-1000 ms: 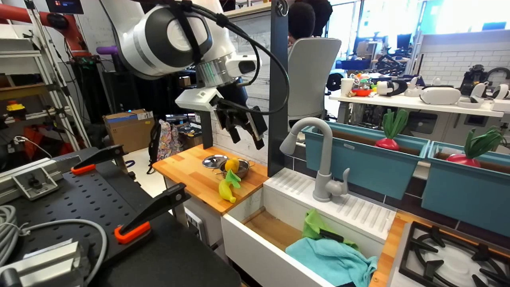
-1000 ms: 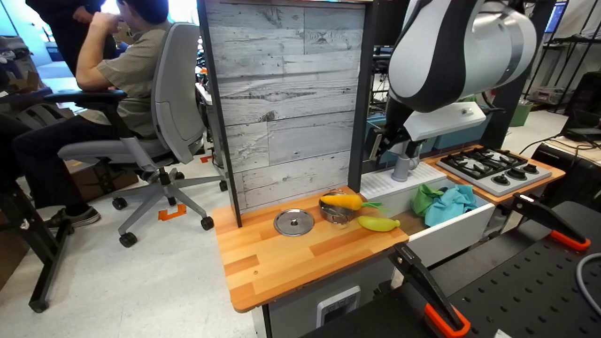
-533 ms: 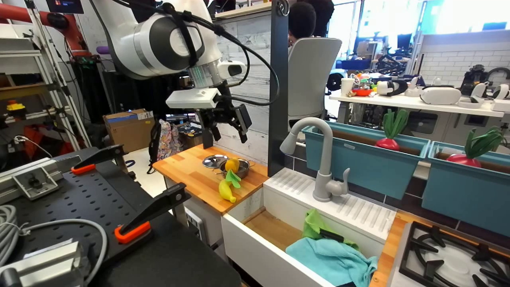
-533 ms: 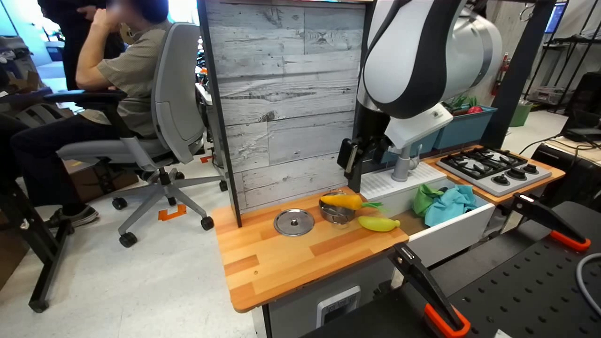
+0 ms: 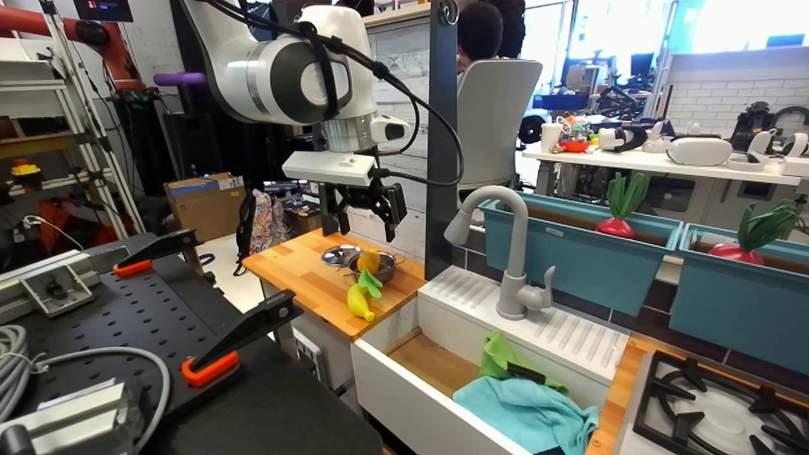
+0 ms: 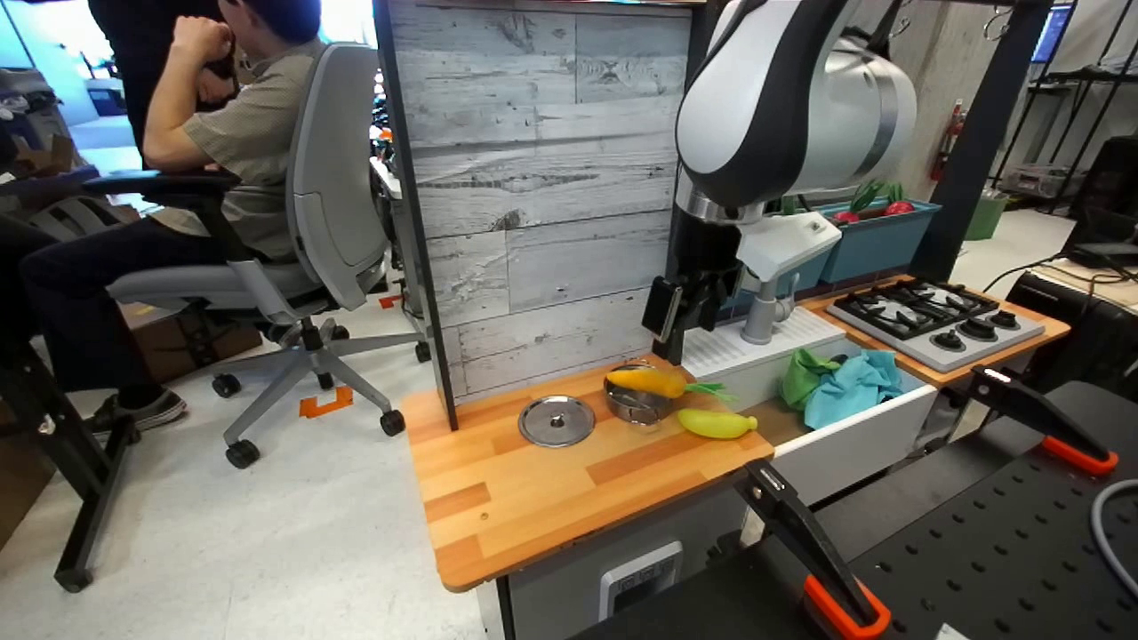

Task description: Put the carrot plushie in the pot, then move the tap nozzle to the right

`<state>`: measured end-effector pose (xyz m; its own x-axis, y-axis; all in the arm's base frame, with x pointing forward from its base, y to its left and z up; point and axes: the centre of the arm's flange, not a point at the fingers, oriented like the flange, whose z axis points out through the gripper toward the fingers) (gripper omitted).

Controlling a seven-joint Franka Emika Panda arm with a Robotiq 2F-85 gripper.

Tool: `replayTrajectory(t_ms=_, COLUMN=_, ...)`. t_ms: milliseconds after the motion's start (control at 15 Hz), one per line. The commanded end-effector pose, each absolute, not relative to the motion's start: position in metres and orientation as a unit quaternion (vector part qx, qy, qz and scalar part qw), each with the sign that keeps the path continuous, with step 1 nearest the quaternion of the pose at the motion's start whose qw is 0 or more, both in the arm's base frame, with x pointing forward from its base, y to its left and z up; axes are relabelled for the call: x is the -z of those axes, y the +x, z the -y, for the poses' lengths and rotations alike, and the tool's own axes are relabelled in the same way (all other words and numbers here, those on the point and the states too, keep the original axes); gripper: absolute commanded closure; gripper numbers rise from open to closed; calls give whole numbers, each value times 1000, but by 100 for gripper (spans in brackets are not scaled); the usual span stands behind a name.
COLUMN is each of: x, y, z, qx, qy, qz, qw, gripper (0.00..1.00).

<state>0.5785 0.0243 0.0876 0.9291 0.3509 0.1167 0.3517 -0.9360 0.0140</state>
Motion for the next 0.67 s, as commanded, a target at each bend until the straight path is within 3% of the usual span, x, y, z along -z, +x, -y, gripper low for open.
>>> replayTrajectory(t_ms=0, x=-71, y=603, z=-20, qx=29, qy=-982, qz=185, qw=3, gripper=0)
replayTrajectory(t_ms=600, x=-42, y=618, z=-35, qx=-16, qy=-980, qz=196, qw=2, gripper=0)
